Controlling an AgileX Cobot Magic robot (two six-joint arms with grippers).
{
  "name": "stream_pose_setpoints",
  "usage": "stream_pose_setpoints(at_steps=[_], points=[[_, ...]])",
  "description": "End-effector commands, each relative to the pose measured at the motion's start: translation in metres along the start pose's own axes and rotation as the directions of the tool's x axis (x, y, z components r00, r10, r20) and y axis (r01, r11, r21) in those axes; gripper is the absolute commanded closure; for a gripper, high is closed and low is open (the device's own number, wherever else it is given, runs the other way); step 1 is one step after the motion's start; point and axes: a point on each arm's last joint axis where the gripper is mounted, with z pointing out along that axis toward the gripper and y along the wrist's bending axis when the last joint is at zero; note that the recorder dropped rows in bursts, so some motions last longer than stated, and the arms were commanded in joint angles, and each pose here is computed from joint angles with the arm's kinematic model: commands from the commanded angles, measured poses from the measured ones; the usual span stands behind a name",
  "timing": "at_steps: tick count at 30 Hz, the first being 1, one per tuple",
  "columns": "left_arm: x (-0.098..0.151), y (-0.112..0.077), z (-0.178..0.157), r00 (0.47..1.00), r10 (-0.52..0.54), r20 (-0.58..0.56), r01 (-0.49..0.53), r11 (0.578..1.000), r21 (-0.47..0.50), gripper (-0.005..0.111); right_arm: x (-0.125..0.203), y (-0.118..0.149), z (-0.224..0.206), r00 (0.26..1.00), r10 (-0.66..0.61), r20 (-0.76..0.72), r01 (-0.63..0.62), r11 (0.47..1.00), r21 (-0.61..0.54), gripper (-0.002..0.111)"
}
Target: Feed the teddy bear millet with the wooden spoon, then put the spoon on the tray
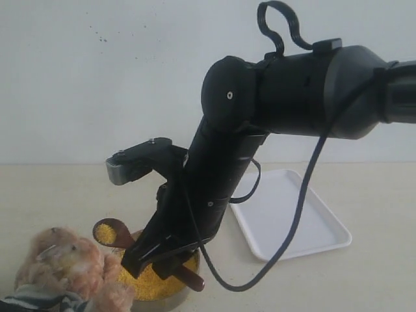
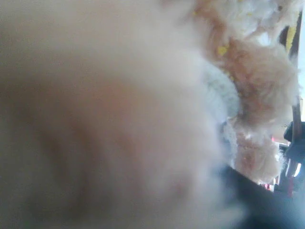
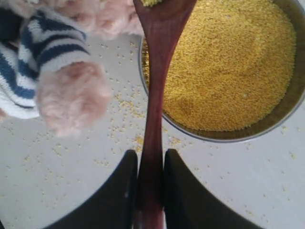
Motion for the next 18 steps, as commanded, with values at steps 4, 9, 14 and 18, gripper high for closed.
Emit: stream_pose_setpoints(at_steps=[4, 9, 14, 18], points=[[-0.004, 0.003, 0.010, 0.995, -0.056, -0.076, 0.060, 0.997, 0.053, 0.103, -0.008, 0.018, 0.000, 0.996, -0.056, 0.066, 0.056, 0.998, 0.004, 0.109], [-0.003, 0.005, 0.013, 0.990, -0.093, -0.105, 0.101, 0.992, 0.075, 0.103, -0.015, 0.029, 0.002, 0.985, -0.126, 0.119, 0.124, 0.992, 0.026, 0.109], [-0.004, 0.004, 0.013, 0.992, -0.080, -0.099, 0.089, 0.992, 0.089, 0.103, -0.014, 0.039, 0.005, 0.972, -0.216, 0.091, 0.211, 0.975, 0.063, 0.109], [-0.003, 0.003, 0.013, 0.992, -0.080, -0.102, 0.090, 0.991, 0.098, 0.103, -0.013, 0.040, 0.006, 0.961, -0.272, 0.051, 0.263, 0.956, 0.132, 0.109]])
